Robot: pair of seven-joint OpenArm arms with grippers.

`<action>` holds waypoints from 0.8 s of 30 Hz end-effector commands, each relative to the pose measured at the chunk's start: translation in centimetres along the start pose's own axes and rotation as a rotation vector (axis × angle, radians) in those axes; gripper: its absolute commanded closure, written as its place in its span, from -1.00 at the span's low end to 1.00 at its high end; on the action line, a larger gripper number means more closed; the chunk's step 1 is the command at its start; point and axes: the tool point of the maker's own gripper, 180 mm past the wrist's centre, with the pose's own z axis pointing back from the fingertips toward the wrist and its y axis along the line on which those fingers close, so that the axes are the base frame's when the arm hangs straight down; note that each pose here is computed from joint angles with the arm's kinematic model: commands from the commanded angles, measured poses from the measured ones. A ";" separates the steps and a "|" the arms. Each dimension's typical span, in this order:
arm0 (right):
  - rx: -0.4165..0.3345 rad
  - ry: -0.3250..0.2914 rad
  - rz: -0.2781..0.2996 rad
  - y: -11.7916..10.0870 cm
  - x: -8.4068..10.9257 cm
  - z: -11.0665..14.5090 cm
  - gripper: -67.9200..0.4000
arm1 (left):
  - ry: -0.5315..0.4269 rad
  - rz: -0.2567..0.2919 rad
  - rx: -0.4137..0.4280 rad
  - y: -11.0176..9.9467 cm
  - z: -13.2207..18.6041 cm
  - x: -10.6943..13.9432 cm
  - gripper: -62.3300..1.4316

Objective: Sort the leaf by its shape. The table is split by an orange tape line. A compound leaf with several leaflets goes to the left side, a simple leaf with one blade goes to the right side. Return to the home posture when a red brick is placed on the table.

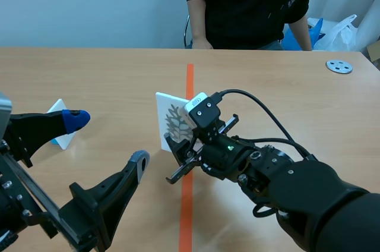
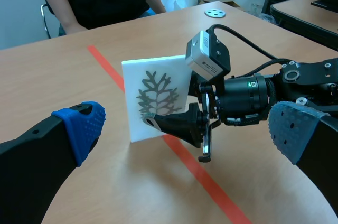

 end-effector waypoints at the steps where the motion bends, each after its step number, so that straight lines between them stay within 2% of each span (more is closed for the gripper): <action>1: -0.018 -0.047 0.002 -0.5 1.2 0.0 0.36 | -0.017 0.002 0.001 0.0 0.0 0.4 -1.00; 6: -0.014 -0.071 -0.013 0.1 1.1 0.4 0.61 | -0.017 0.002 0.002 0.0 0.0 0.4 -1.00; 10: -0.026 -0.113 -0.005 0.0 1.9 0.7 0.77 | -0.016 -0.002 0.000 0.0 0.0 0.4 -1.00; 17: -0.057 -0.192 0.020 -1.0 3.7 2.0 0.77 | -0.012 -0.013 -0.003 -0.1 0.0 0.3 -1.00; 19: -0.078 -0.209 0.023 -1.6 4.3 2.5 0.76 | -0.003 -0.038 -0.011 -0.2 0.0 0.1 -1.00; 21: -0.111 -0.232 0.013 -2.6 4.9 3.3 0.76 | 0.004 -0.059 -0.018 -0.3 0.0 0.0 -1.00; 24: -0.177 -0.266 -0.019 -4.4 5.7 4.7 0.76 | 0.005 -0.062 -0.019 -0.3 0.0 0.0 -1.00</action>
